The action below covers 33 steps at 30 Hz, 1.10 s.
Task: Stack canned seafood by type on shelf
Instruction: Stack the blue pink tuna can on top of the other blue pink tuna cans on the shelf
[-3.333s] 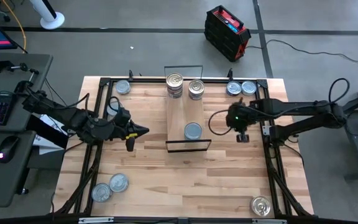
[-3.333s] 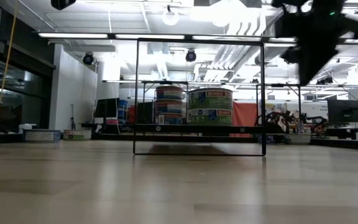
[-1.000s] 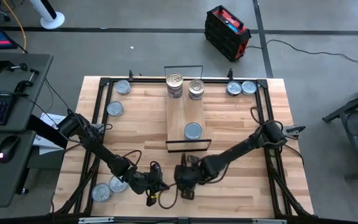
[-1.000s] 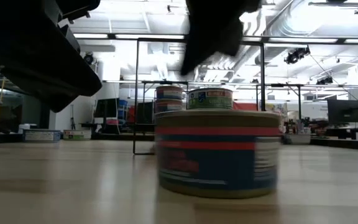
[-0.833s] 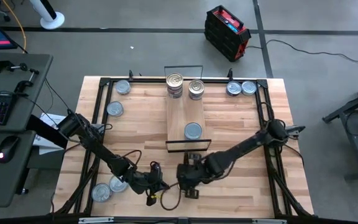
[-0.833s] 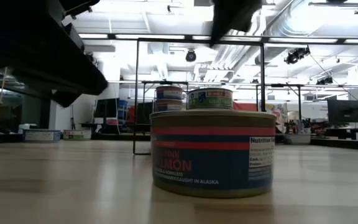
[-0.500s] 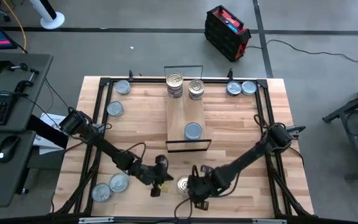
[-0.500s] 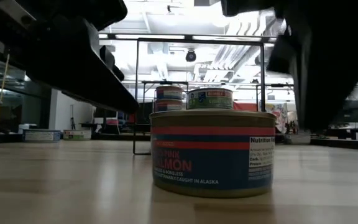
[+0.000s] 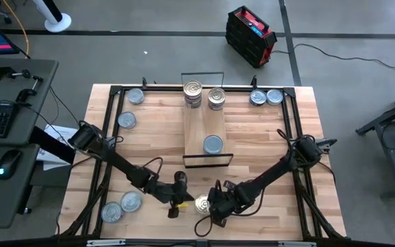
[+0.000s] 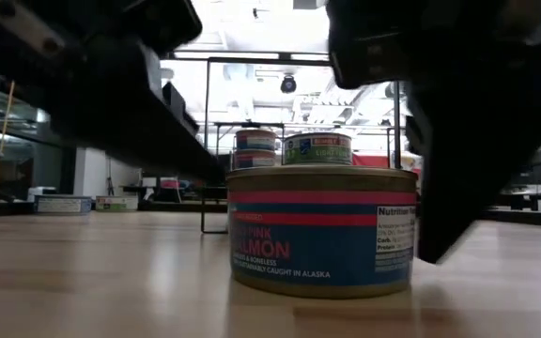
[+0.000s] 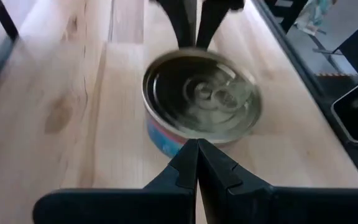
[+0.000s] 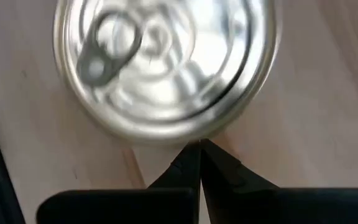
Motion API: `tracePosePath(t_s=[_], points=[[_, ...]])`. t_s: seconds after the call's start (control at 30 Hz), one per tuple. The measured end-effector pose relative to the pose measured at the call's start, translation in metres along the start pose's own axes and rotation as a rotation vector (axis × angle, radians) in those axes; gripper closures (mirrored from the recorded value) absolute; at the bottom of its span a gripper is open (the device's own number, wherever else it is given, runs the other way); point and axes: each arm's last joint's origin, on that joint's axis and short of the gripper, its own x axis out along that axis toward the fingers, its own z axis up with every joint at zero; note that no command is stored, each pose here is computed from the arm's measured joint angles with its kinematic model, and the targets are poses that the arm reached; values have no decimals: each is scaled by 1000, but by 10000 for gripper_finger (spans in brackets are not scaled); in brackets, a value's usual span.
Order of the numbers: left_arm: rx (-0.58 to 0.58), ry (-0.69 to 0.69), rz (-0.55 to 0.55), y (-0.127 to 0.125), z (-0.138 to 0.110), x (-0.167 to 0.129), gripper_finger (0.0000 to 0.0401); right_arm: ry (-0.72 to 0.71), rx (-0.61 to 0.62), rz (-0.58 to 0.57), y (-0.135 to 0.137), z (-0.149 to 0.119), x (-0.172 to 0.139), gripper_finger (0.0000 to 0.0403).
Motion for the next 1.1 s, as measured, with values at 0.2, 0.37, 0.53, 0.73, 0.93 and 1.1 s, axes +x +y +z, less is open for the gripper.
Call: tracePosePath(t_s=[0.2,0.37,0.53,0.73,0.93,1.1], points=[[-55,24,8,1,-10,7,401,-53,14,30,2,7,0,403],[-75,27,8,1,-11,7,401,-56,22,32,1,10,-1,403],[-65,47,14,1,-13,7,401,-64,12,53,12,18,-13,403],[-54,86,27,1,-18,6,401,-105,-34,54,24,31,-34,403],[-78,125,19,-7,-25,3,401,-213,-26,23,30,43,-46,403],[-85,121,5,-15,-27,0,401,-250,-8,34,28,51,-46,403]])
